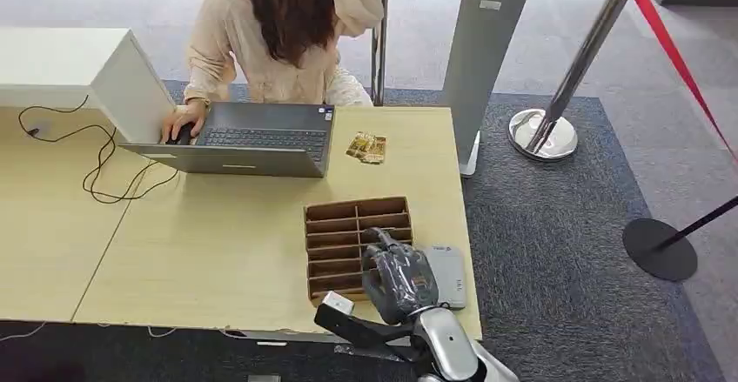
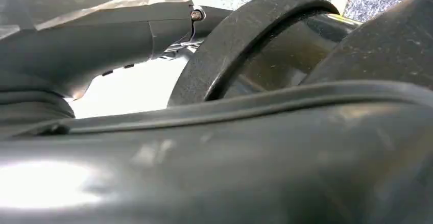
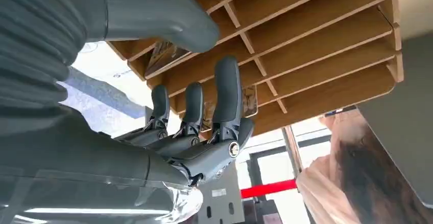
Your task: Pass the card to the sensor for recognition and then transmit it.
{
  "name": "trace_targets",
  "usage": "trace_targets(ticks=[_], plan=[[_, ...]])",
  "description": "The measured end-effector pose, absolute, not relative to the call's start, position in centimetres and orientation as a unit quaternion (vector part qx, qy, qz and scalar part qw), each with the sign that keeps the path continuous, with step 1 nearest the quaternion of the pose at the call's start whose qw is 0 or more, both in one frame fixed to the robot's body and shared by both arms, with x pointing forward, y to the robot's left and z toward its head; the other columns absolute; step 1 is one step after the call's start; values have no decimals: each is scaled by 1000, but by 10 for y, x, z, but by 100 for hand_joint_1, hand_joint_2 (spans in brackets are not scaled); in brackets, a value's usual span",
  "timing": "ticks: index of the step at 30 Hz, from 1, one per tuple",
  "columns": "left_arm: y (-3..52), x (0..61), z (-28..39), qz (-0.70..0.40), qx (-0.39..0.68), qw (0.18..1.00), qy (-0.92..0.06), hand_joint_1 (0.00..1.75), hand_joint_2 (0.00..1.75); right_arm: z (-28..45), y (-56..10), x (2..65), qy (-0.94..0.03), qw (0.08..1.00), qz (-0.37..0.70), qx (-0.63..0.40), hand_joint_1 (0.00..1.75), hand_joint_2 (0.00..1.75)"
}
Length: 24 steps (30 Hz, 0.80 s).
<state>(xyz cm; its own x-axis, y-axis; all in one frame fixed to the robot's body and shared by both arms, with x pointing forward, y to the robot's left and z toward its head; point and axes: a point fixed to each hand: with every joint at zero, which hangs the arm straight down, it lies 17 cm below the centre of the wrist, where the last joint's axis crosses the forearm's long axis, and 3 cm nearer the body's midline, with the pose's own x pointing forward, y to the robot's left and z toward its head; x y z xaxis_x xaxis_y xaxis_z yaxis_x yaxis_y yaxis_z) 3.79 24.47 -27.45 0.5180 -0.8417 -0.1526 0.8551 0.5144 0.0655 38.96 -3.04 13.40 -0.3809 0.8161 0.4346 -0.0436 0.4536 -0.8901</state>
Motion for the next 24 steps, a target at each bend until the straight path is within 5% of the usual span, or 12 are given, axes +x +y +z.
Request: trace_targets(ticks=[18,24], plan=[[245,38,-274,-488,67,869,52,0,0,129,-31,390,-696,477,452,-288,99,175],[245,38,-274,-488,67,869,52,0,0,127,-30,390,-693,478,456,-288,79,175]])
